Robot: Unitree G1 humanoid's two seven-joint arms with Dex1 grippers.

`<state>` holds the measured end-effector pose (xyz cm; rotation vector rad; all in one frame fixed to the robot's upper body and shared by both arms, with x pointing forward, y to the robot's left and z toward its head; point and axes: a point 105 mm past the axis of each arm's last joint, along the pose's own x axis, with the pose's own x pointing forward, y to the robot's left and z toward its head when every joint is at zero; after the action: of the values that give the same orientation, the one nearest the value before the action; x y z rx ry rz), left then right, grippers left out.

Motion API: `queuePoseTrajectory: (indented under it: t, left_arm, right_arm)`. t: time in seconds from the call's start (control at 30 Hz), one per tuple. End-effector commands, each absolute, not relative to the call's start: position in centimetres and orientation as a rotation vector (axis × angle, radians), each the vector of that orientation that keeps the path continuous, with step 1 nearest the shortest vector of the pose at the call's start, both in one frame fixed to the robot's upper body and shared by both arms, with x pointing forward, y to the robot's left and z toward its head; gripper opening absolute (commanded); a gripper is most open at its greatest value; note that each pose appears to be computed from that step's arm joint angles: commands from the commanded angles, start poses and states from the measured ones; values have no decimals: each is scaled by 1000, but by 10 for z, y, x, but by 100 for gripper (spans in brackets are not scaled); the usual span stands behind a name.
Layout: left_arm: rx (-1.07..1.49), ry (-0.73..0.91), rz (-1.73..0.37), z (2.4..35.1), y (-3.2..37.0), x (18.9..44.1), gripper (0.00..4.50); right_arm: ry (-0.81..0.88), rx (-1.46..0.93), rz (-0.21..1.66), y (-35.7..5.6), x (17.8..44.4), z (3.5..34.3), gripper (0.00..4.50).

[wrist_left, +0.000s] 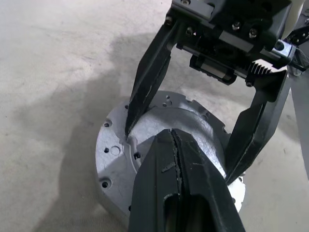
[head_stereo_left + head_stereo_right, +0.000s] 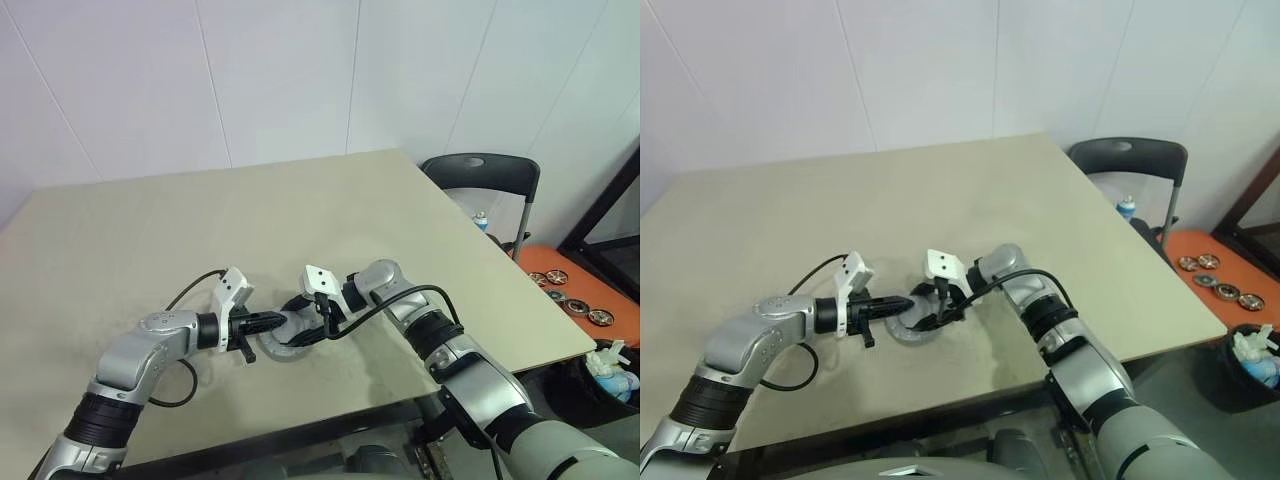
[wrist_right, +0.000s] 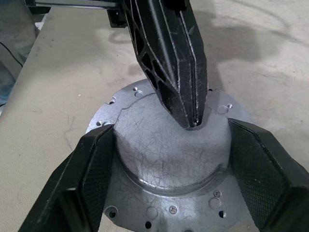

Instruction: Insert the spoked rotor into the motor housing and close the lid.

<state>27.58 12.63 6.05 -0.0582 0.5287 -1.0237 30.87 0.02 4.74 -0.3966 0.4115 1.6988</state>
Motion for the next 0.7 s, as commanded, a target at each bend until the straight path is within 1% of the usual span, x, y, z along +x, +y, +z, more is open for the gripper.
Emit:
queuePoseTrajectory:
  t: [0.03,0.23,0.47,0.6,0.7]
  left_arm:
    - [-41,522,-1030,59,120,278,3]
    - [-41,540,-1035,50,113,275,3]
    - [-24,531,-1014,51,119,279,3]
    - [-17,537,-1023,52,121,277,3]
    - [-8,545,-1024,50,124,275,3]
  right_arm:
    - [532,-432,1633,-15,308,23,323]
    - [536,-433,1627,-16,308,22,323]
    - [548,-432,1629,-16,308,24,323]
    - [568,-405,1624,-14,309,25,323]
    - [547,-396,1632,-13,309,28,323]
